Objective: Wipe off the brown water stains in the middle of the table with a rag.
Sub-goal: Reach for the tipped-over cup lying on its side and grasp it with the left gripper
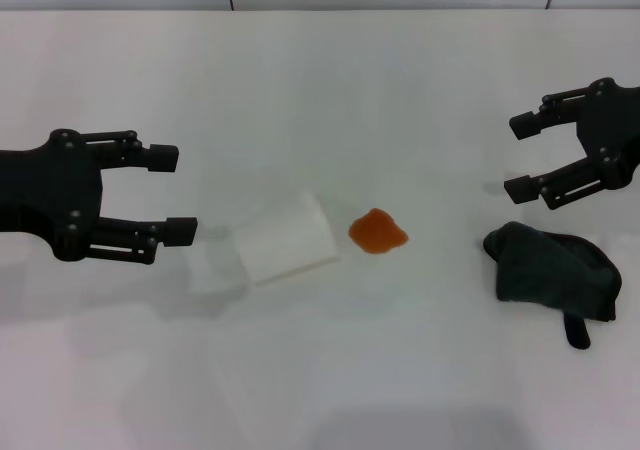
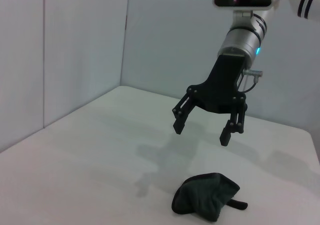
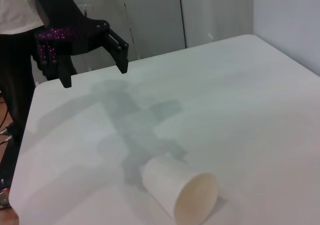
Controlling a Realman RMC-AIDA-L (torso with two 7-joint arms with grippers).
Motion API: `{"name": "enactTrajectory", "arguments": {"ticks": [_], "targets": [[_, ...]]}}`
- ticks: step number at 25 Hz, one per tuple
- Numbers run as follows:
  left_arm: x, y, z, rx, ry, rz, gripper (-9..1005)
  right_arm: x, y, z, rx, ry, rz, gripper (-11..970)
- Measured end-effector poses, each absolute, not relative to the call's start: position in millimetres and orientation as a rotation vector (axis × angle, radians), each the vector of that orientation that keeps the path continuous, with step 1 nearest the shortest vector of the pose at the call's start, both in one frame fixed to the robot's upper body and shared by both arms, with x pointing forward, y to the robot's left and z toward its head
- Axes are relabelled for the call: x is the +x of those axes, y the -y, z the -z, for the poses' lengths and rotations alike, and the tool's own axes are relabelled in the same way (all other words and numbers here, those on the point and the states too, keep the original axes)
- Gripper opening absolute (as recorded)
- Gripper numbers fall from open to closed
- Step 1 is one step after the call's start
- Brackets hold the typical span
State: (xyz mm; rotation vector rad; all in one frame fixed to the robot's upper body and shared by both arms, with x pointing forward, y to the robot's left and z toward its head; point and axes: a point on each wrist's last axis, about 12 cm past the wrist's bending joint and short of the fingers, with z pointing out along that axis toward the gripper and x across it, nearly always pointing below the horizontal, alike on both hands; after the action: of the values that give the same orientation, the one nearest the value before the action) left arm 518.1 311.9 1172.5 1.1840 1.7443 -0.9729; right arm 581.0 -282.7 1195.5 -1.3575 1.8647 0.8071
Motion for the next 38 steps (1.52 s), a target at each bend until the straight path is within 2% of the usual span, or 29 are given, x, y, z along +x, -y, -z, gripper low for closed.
{"name": "enactTrajectory", "arguments": {"ticks": [21, 31, 38], "targets": [[528, -310, -1182, 1.172, -1.805, 0.983, 852, 581, 280, -1193, -1.366, -1.848, -0.796, 870], [567, -290, -1216, 1.232, -2.14, 0.921, 842, 580, 279, -1192, -1.386, -1.827, -0.786, 869], [595, -262, -1234, 1.409, -2.361, 0.652, 836, 581, 278, -1193, -1.392, -1.822, -0.783, 870]]}}
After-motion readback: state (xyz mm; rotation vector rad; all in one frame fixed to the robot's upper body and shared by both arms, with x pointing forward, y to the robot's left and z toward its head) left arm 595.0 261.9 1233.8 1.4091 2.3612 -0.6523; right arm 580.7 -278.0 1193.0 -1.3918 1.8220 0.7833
